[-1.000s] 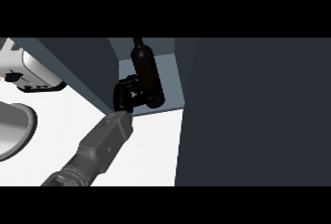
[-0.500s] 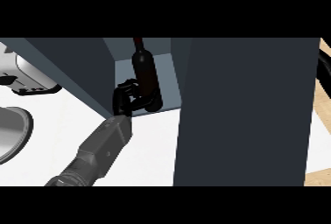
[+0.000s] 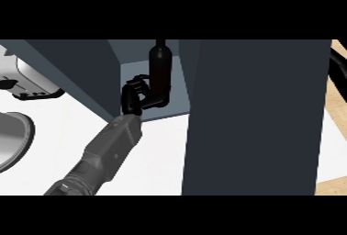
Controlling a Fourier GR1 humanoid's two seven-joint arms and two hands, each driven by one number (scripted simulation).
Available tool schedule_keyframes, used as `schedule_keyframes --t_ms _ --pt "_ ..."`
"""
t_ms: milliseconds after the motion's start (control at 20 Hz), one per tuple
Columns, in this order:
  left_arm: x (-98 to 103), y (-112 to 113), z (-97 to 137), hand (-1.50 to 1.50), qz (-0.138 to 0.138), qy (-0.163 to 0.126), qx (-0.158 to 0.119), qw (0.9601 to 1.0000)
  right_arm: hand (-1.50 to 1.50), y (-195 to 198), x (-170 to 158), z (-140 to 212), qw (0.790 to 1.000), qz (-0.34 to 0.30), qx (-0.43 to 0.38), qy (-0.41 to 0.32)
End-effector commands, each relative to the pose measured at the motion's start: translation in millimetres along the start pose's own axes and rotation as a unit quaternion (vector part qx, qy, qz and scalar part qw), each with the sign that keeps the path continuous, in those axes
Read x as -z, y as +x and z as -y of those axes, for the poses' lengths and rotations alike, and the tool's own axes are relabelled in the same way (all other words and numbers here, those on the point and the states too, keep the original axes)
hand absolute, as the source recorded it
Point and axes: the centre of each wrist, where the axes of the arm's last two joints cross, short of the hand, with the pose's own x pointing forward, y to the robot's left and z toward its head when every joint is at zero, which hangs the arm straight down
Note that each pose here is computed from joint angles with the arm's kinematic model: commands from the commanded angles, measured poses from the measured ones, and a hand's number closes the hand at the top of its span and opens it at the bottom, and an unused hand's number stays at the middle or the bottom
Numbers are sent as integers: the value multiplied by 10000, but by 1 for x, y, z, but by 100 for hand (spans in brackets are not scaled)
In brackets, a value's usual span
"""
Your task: Pick up the wine, place it into the cabinet and close the cabinet
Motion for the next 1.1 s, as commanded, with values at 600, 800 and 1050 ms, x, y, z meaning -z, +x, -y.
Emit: schedule_keyframes --t_ms 600,800,1050 --pt "24 49 37 150 182 70 22 9998 -150 -2 -8 9 9999 2 55 -117" --pt "28 52 38 150 4 153 -35 9999 -150 -3 -14 9 9999 51 18 -107" --pt "36 70 49 150 -159 199 -44 9997 -150 -7 -12 10 9999 -41 -108 -65"
